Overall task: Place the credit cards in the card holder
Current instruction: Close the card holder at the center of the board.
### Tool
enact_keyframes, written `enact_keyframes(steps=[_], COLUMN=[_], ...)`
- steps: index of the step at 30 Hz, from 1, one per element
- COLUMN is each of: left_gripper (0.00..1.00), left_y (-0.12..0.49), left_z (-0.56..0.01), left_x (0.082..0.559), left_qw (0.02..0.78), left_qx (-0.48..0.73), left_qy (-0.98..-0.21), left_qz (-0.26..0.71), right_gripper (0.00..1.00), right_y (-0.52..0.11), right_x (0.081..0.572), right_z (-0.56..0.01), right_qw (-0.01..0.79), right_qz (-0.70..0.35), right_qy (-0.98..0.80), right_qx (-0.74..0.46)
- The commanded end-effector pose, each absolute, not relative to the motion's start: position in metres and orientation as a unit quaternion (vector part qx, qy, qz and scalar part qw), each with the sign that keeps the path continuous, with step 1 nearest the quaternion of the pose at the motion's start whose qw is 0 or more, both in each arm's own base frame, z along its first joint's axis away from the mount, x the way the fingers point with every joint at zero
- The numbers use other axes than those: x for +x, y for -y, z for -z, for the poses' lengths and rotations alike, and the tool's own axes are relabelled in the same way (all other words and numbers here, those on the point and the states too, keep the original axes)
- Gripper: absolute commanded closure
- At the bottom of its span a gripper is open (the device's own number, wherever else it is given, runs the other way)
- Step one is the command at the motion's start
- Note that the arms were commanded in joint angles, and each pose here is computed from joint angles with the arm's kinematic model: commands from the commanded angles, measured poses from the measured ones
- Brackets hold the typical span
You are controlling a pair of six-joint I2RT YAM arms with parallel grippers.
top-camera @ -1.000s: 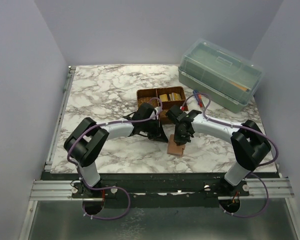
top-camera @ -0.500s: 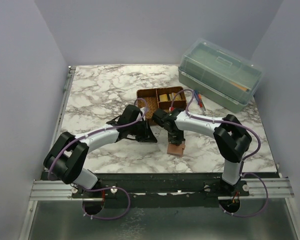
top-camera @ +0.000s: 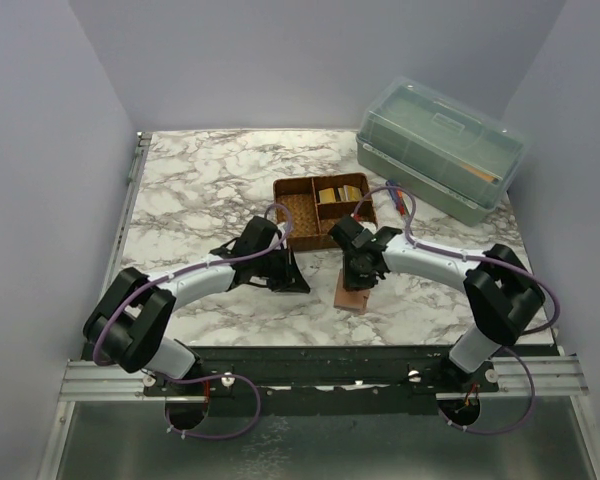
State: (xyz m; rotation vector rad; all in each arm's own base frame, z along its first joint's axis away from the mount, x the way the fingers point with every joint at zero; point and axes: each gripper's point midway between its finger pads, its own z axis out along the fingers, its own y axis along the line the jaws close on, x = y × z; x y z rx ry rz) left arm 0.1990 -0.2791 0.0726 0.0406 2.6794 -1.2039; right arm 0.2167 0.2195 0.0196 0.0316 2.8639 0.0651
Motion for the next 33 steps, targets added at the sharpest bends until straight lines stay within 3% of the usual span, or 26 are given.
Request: enact_keyframes(steps=[1, 13, 20, 25, 33], left_gripper=[0.97, 0.97, 0.98, 0.82, 0.73], left_y=[0.286, 0.301, 0.302, 0.295, 0.294], left_z=[-0.072, -0.062, -0.055, -0.061, -0.043], left_x=[0.199, 0.194, 0.204, 0.212, 0.225], left_qw=[0.092, 0.07, 0.08, 0.106, 0.1], left_qx=[0.016, 0.022, 0.017, 0.009, 0.01], left_qy=[-0.902, -0.902, -0.908, -0.911, -0.921], left_qz=[0.421, 0.425, 0.41, 0.399, 0.377], right_gripper=[0.64, 0.6, 0.63, 0.6, 0.59], right_y=[-0.276, -0.272, -0.258, -0.259, -0.27], right_x=[0.206, 0.206, 0.211, 0.216, 0.221], right_z=[0.028, 0.01, -0.002, -0.017, -0.031], right_qw=[0.106, 0.113, 0.137, 0.157, 0.17], right_qz=[-0.172, -0.264, -0.236, -0.243, -0.27], right_qy=[-0.979, -0.957, -0.961, -0.957, -0.948], right_qx=[0.001, 0.036, 0.037, 0.017, -0.008])
